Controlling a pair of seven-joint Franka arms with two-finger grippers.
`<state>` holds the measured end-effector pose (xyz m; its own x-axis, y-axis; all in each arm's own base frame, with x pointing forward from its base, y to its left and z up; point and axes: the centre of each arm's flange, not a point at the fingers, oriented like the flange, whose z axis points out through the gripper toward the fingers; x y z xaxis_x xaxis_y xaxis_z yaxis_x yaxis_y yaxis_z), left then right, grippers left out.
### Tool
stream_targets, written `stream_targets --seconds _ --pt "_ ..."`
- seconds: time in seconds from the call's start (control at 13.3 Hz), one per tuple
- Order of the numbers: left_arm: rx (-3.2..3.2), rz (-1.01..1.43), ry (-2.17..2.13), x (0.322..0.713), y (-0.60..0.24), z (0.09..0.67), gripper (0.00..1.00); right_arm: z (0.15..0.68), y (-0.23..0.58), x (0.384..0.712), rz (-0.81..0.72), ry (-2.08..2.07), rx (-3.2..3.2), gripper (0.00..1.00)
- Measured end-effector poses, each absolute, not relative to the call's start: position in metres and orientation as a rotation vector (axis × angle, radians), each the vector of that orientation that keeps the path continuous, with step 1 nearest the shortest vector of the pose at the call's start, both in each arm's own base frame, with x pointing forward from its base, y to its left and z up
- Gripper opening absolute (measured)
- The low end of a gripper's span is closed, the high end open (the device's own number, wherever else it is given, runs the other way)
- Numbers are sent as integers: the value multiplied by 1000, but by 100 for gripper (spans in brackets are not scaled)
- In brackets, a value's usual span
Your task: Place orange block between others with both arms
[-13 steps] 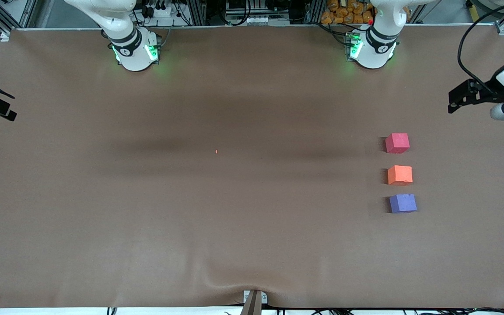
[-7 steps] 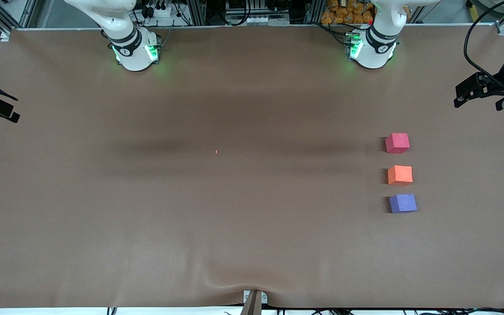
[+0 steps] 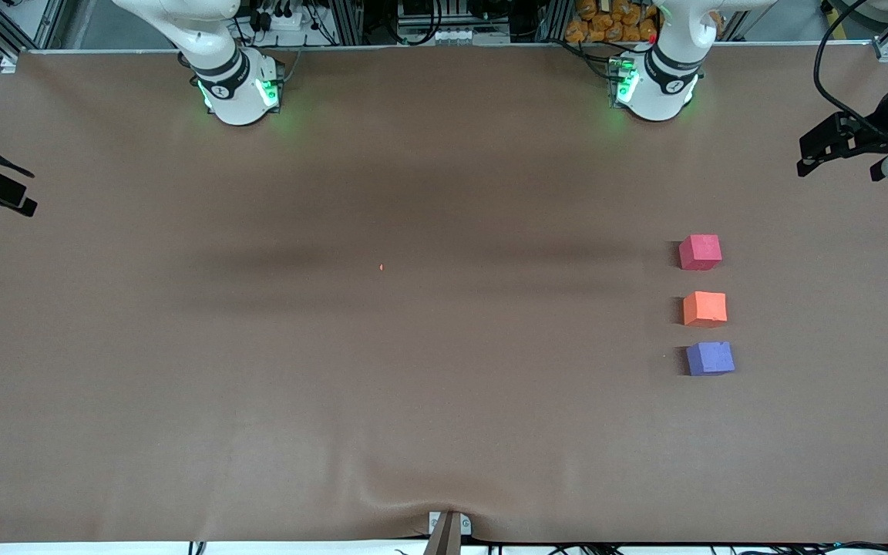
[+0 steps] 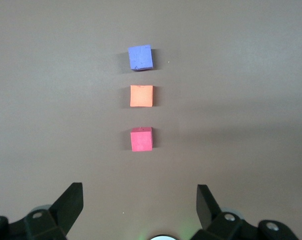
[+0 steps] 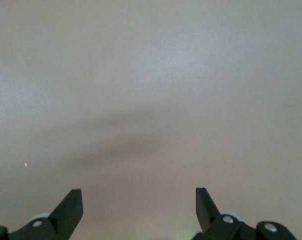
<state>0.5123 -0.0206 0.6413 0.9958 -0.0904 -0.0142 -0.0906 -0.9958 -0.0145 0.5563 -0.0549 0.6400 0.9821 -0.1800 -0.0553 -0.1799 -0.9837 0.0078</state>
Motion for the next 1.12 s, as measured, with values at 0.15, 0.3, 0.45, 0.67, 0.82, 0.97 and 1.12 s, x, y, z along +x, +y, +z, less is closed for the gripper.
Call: stream_targets --seconds 0.15,0.3,0.45,0.67,0.82,0.97,1.12 --pt "-3123 23 142 512 -21 641 100 640 -55 556 -88 -284 3125 100" --pt "-3123 25 142 510 -21 642 100 640 -55 556 -87 -284 3125 100" --pt "-3123 23 142 509 -21 643 100 640 -56 557 -77 -286 3125 100" --pt "-3123 22 142 509 -21 644 100 636 -58 560 -77 -292 3124 100" --pt "-3123 21 142 509 -21 644 100 635 -60 560 -79 -298 3124 100" --pt "-3123 16 142 509 -21 645 100 635 -62 560 -79 -303 3123 100" --pt "-3123 14 142 509 -21 646 100 635 -67 560 -79 -316 3122 100"
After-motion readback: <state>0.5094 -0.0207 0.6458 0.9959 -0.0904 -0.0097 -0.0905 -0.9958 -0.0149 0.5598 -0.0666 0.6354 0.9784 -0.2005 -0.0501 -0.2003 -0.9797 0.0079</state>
